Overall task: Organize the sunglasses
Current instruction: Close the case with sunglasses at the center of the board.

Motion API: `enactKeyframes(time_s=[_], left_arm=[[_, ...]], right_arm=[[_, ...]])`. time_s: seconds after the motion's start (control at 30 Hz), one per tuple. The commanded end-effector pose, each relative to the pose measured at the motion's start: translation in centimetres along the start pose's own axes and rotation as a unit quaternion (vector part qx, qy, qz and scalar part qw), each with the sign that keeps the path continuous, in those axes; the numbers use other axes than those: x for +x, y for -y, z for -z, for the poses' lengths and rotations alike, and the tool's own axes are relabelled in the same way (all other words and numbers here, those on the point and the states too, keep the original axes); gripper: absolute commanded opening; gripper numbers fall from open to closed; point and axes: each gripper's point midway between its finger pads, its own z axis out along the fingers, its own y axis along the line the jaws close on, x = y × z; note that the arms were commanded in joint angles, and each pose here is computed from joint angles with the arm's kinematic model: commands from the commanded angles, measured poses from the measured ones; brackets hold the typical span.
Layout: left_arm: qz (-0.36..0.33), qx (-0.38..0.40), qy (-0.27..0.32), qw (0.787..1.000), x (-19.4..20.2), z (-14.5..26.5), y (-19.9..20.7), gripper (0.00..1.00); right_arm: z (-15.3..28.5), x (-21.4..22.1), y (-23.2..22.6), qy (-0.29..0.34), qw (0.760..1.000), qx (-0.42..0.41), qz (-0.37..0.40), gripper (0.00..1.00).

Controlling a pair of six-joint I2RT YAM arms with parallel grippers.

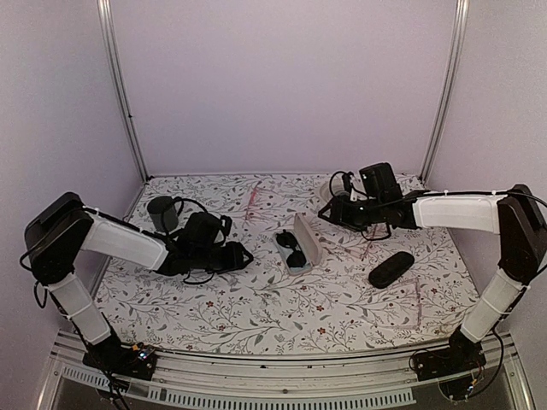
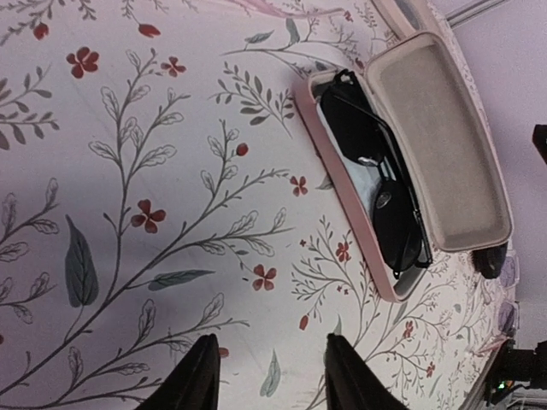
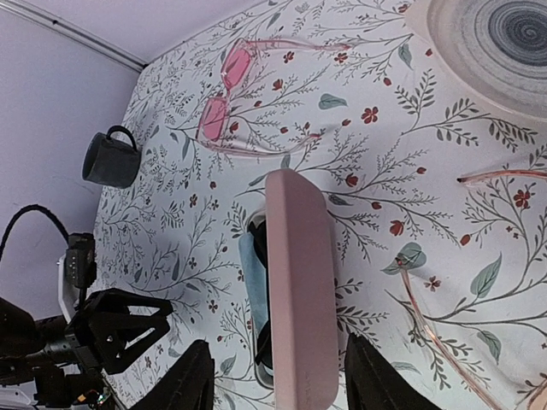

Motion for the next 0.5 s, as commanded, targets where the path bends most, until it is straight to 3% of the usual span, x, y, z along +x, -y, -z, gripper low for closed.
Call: enactKeyframes(time_s=[0.0,0.17,0.47], left_arm=[[0.006,0.065,-0.013,0.998,-0.9,-1.5,2.7,0.39],[0.008,0.086,-0.045,0.995,-0.3,-3.4,3.6,0.31],[0.014,0.102,-0.073,0.992,0.3,-5.5,4.2,0.25]], right_arm=[[-1.1,0.0,-1.2,-0.02,0.999,-0.038,-0.012,0.52],[-2.1,0.9,-1.0,-0.036,0.998,-0.049,-0.023,0.46],[-3.4,2.4,-0.7,-0.057,0.995,-0.07,-0.037,0.38]])
